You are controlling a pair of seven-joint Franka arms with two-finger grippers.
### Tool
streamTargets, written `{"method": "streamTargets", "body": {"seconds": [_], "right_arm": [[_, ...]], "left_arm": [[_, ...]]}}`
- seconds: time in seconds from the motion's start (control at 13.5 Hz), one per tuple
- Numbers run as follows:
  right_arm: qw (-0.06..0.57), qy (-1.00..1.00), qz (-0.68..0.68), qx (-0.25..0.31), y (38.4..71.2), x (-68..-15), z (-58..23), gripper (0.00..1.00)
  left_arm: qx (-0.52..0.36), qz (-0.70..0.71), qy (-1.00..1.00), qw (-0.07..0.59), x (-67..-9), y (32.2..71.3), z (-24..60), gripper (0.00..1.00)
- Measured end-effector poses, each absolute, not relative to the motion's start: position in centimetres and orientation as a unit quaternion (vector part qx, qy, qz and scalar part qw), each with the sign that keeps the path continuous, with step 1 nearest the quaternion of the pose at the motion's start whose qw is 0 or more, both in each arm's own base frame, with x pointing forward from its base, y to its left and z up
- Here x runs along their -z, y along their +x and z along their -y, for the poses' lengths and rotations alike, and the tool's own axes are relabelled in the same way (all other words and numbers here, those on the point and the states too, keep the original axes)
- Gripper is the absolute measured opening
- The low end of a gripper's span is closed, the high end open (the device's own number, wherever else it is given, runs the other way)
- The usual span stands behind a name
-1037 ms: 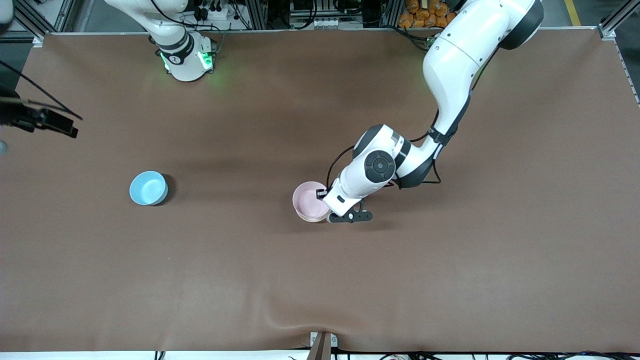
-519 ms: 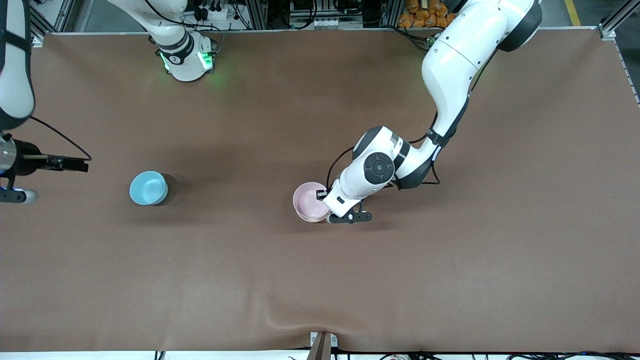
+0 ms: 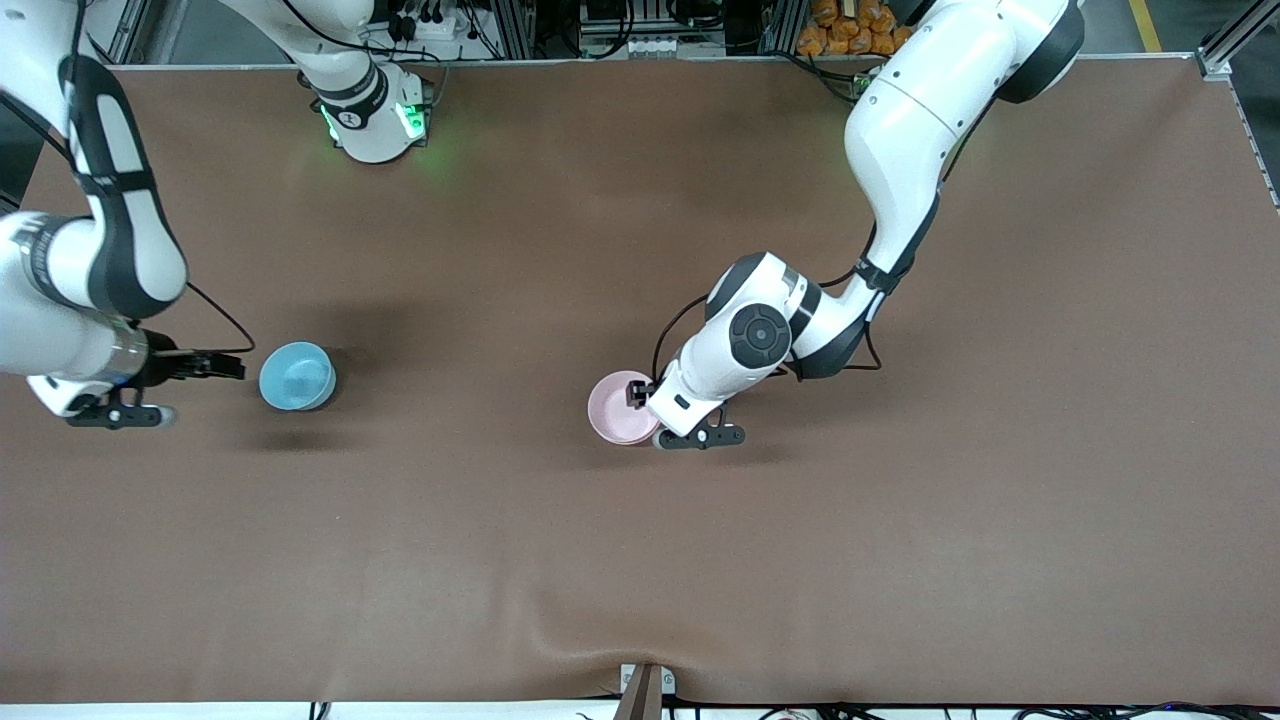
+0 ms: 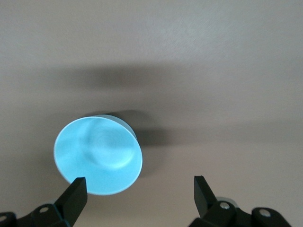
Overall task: Stack pink and blue bowls on white bowl
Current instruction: 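Release the pink bowl with the left gripper while the right gripper reaches the blue bowl, then grasp the blue bowl rim with the right gripper while the left gripper withdraws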
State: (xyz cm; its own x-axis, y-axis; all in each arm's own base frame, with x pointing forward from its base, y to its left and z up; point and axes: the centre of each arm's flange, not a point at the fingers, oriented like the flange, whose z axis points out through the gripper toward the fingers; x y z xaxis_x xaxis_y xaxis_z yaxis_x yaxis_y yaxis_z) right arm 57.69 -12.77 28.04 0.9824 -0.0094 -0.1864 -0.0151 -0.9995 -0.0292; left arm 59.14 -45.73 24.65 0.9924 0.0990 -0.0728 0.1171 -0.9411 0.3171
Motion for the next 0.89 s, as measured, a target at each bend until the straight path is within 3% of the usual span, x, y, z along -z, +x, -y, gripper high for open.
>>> {"method": "streamTargets", "body": {"seconds": [0.15,0.22,0.44,0.89], "right_arm": [[0.028,-0.995,-0.015,-0.096,57.7,-26.0,12.7,0.97],[0.03,-0.995,-0.019,-0.09,57.7,-25.3,12.8,0.96],[0.032,-0.996,-0.021,-0.083,57.0,-24.0,13.2,0.73],[0.036,-0.997,-0.013,-0.072,55.7,-21.8,14.6,0.53]], "left_arm": [[-0.004,-0.044,0.988,0.145,-27.6,60.6,44.3,0.99],[-0.016,-0.037,0.991,0.128,-29.6,61.2,43.3,1.0],[-0.027,-0.047,0.995,0.089,-37.2,63.1,37.9,1.0],[-0.028,-0.043,0.998,0.043,-50.9,63.8,24.6,1.0]]}}
